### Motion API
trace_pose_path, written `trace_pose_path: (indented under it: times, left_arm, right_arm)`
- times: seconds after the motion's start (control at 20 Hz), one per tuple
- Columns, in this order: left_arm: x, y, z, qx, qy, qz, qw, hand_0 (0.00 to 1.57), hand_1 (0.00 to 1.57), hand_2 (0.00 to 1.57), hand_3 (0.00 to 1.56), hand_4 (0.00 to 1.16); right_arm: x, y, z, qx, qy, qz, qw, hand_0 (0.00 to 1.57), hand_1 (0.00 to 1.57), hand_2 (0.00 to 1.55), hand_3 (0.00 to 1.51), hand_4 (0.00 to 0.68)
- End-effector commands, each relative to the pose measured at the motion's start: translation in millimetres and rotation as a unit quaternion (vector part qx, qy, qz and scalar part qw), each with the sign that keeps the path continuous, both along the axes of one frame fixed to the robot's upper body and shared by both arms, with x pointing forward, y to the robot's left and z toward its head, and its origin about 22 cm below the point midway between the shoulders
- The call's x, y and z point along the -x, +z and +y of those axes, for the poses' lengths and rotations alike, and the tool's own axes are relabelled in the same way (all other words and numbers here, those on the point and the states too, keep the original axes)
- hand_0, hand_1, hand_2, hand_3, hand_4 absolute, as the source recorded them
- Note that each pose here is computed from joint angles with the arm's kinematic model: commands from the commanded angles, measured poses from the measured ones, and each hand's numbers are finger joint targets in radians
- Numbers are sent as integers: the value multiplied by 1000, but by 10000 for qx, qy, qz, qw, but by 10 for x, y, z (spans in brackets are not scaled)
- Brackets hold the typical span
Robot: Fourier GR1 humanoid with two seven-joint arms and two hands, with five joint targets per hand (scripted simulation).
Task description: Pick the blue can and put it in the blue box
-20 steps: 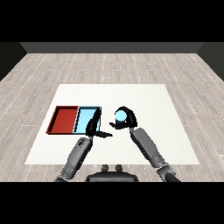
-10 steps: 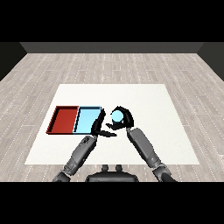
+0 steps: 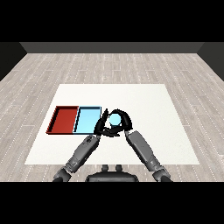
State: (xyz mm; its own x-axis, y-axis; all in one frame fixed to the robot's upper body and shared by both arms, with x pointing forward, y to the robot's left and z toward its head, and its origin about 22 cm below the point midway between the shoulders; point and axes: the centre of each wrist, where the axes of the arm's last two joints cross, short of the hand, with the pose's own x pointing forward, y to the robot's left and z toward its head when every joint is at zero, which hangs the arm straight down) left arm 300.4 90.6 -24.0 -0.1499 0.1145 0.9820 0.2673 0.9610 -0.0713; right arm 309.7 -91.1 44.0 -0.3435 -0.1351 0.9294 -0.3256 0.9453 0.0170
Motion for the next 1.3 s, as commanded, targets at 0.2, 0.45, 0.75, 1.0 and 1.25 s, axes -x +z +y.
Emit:
trace_pose_path:
  times: [0.2, 0.45, 0.75, 1.0, 1.25]
  left_arm:
    - [-87, -9, -95, -35, 52, 42, 10000, 0, 0, 0, 0, 0]
    - [102, -96, -214, 70, -172, 59, 9998, 0, 0, 0, 0, 0]
    - [122, -175, -100, -999, 115, -403, 9941, 270, 270, 517, 0, 571]
    - [-155, -83, -23, -1416, 199, -594, 9879, 318, 318, 520, 175, 0]
    - [-131, 149, -205, -954, 186, -507, 9940, 0, 0, 0, 0, 428]
  right_arm:
    - [-32, -21, 12, 59, 123, -6, 9999, 1431, 1431, 1432, 1389, 630]
    - [175, 4, 300, 55, 268, -63, 9996, 1408, 1408, 1439, 1389, 625]
    - [-28, 17, 395, 251, 383, -78, 9989, 1278, 1278, 1416, 1396, 613]
    - [43, 53, 606, 254, 648, -78, 9975, 1468, 1468, 1471, 1399, 596]
    - [52, -7, 577, 254, 443, -233, 9984, 1454, 1454, 1460, 1393, 590]
